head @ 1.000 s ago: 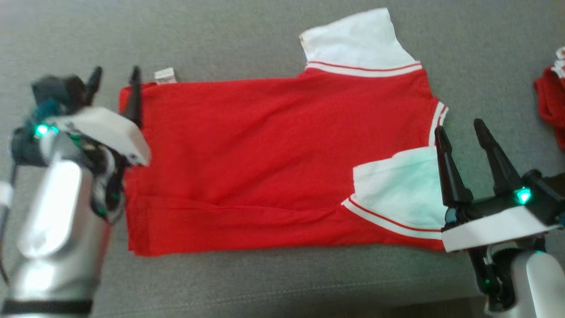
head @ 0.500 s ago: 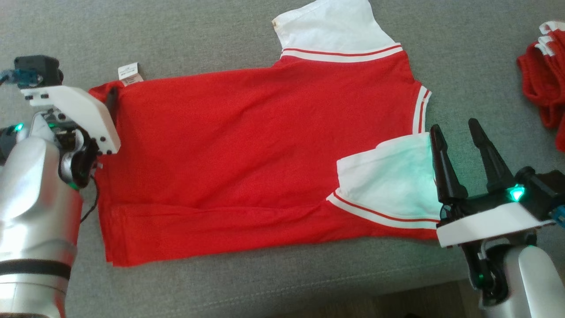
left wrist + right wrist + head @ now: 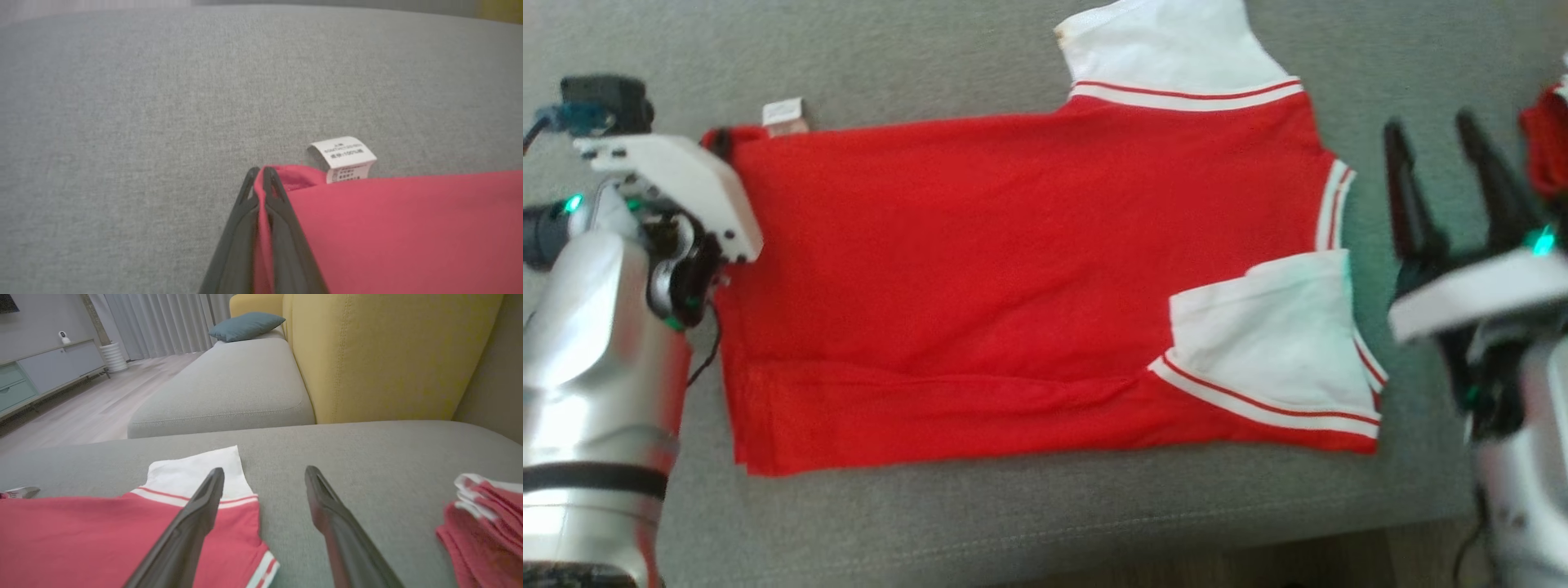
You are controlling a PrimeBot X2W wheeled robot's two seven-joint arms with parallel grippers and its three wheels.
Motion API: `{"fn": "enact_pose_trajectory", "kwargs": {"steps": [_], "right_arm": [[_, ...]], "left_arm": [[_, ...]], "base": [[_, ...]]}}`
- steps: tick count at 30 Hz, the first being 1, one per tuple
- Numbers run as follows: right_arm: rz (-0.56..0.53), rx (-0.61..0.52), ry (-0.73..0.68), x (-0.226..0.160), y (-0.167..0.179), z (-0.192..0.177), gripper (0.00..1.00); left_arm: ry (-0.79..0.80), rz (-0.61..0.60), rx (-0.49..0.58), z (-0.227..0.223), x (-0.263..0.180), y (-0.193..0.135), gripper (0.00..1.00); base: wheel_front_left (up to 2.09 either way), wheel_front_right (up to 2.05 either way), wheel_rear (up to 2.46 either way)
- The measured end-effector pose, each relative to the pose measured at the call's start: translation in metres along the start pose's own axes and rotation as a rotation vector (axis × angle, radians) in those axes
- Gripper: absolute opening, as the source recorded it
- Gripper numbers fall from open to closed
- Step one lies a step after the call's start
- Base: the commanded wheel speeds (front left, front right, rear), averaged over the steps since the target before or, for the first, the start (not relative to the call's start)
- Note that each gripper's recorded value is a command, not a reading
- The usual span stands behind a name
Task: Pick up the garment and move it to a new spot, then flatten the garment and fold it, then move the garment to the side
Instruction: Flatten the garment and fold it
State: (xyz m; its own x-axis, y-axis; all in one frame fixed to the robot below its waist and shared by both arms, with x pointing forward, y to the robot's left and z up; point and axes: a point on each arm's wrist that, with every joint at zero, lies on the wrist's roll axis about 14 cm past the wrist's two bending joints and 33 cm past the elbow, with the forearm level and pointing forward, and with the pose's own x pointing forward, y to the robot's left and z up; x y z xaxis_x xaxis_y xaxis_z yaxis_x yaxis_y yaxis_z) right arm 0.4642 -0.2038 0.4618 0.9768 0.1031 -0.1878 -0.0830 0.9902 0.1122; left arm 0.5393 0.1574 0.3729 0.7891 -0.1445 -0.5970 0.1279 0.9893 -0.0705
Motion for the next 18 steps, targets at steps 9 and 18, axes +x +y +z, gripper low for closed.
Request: {"fn": "enact_pose_trajectory", "kwargs": {"steps": [9, 18], "right_arm": [[0.09, -0.016, 0.122, 0.088, 0.005, 0.0, 1.0], [0.181, -0.064, 0.326, 0.161, 0.034, -0.04, 1.0]], "left_arm": [[-0.068, -0.023, -0.018, 0.02, 0.006, -0.007, 0.0], [-0.059, -0.035, -0.031, 0.007, 0.023, -0.005, 0.0]], "base": [[0.0, 0.0, 0.0], [0.0, 0.0, 0.0]]}}
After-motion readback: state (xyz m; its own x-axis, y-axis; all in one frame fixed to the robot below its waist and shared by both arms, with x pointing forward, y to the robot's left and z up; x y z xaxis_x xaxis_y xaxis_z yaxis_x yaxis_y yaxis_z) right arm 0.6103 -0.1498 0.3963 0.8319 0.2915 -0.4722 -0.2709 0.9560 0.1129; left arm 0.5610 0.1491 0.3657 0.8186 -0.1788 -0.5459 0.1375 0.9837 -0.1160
